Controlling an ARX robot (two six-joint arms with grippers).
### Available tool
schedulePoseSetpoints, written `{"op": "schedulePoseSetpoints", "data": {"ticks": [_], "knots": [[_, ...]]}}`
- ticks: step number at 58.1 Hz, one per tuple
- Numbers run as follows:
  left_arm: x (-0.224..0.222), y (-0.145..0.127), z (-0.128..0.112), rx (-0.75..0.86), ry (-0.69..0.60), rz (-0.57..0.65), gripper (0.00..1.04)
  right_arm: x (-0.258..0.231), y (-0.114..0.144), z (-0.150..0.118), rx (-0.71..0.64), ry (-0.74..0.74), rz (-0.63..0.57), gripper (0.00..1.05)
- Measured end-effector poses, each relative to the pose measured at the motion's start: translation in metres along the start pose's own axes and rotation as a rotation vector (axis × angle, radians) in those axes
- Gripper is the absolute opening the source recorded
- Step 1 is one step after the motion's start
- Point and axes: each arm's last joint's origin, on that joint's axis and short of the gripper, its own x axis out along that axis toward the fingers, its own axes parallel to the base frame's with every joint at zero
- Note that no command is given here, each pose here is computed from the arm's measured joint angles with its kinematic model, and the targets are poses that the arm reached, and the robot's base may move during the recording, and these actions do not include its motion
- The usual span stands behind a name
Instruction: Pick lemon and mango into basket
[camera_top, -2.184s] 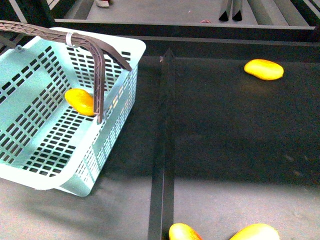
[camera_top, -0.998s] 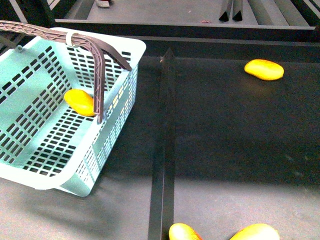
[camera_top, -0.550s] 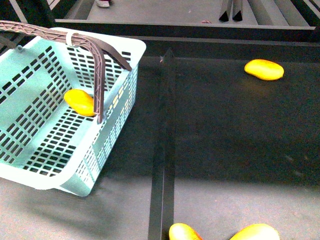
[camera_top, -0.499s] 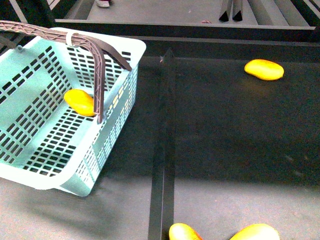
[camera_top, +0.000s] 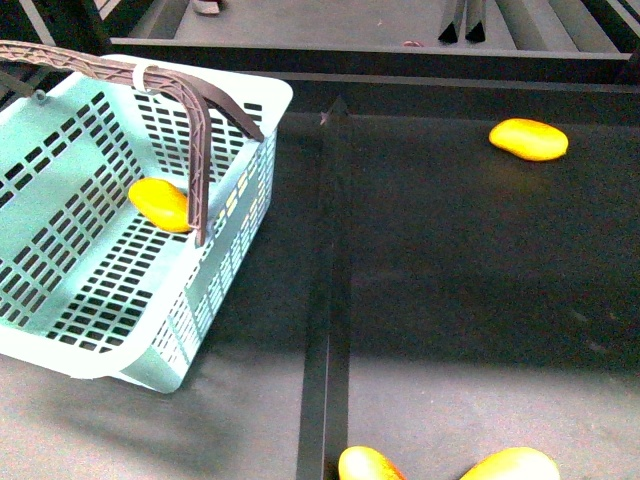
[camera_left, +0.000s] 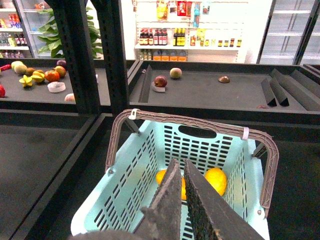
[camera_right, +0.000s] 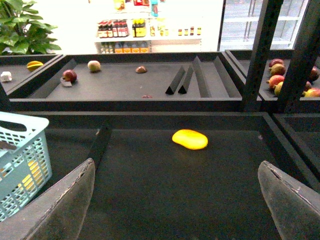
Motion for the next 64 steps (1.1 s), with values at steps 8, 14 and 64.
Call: {"op": "schedulePoseSetpoints", "data": {"ticks": [8,14,64], "knots": [[0.0000,0.0000,0.0000,0.000,0.000,0.000,0.04,0.0000,0.0000,0.0000,0.000,0.000,0.000,0.96],[0.0000,0.0000,0.0000,0.000,0.000,0.000,0.04,0.0000,0.0000,0.0000,0.000,0.000,0.000,0.96],[0.0000,0.0000,0.0000,0.001,0.000,0.000,0.98,0.0000,0.0000,0.0000,0.000,0.000,0.000,0.96]]}}
